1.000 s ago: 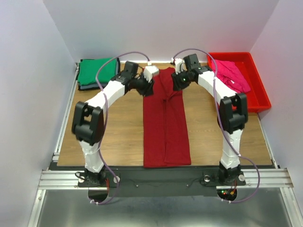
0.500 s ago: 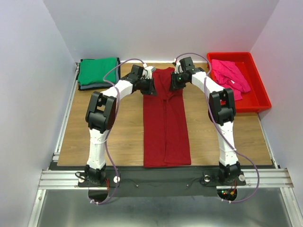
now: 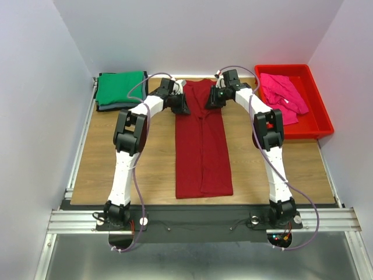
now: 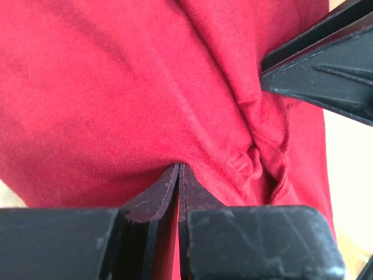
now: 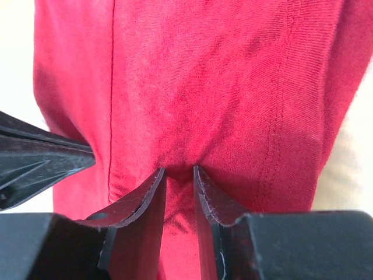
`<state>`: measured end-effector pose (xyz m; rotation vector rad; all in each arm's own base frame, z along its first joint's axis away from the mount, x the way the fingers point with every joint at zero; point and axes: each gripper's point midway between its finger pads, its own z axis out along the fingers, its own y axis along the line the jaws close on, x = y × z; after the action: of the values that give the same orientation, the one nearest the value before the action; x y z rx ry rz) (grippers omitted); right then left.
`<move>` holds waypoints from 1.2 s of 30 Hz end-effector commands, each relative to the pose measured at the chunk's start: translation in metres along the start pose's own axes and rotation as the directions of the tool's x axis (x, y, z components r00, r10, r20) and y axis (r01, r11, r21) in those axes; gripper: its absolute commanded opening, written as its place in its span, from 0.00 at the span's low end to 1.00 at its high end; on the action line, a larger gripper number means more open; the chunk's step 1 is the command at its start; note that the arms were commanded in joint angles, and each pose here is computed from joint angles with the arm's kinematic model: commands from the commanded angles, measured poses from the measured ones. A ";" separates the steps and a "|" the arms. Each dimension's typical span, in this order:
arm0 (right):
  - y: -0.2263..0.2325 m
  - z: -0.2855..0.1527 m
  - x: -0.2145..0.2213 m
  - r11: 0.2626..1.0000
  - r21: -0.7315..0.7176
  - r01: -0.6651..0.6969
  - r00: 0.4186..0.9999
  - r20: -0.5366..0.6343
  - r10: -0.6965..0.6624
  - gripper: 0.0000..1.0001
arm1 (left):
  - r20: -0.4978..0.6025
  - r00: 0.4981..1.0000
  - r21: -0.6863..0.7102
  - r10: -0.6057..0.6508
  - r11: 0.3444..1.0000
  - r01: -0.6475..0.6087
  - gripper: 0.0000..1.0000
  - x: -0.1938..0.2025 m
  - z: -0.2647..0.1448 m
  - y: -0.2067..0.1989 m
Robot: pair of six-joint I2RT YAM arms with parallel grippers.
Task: Fold and stack the t-shirts
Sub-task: Fold the tshirt
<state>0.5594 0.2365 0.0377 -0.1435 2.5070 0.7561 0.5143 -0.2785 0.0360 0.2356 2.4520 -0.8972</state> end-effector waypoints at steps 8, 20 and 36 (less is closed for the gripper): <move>-0.039 0.040 -0.016 0.999 0.022 -0.030 0.998 0.055 0.029 0.46 | 0.067 0.994 -0.035 0.091 0.995 -0.088 0.22 -0.048 0.006 0.025; 0.073 -0.101 -0.083 0.960 -0.165 0.227 0.953 0.242 -0.184 0.87 | 0.297 0.803 -0.102 0.517 0.853 -0.511 0.77 -0.122 -0.146 -0.075; 0.096 -0.279 0.087 0.583 -0.046 0.811 0.581 0.182 -0.793 0.98 | 0.256 0.396 -0.222 0.882 0.452 -0.864 0.99 0.028 -0.311 -0.121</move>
<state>0.3831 0.1793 0.3017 -0.8780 1.8501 0.5516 0.3563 -0.1669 0.3843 0.8537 1.4849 -0.2844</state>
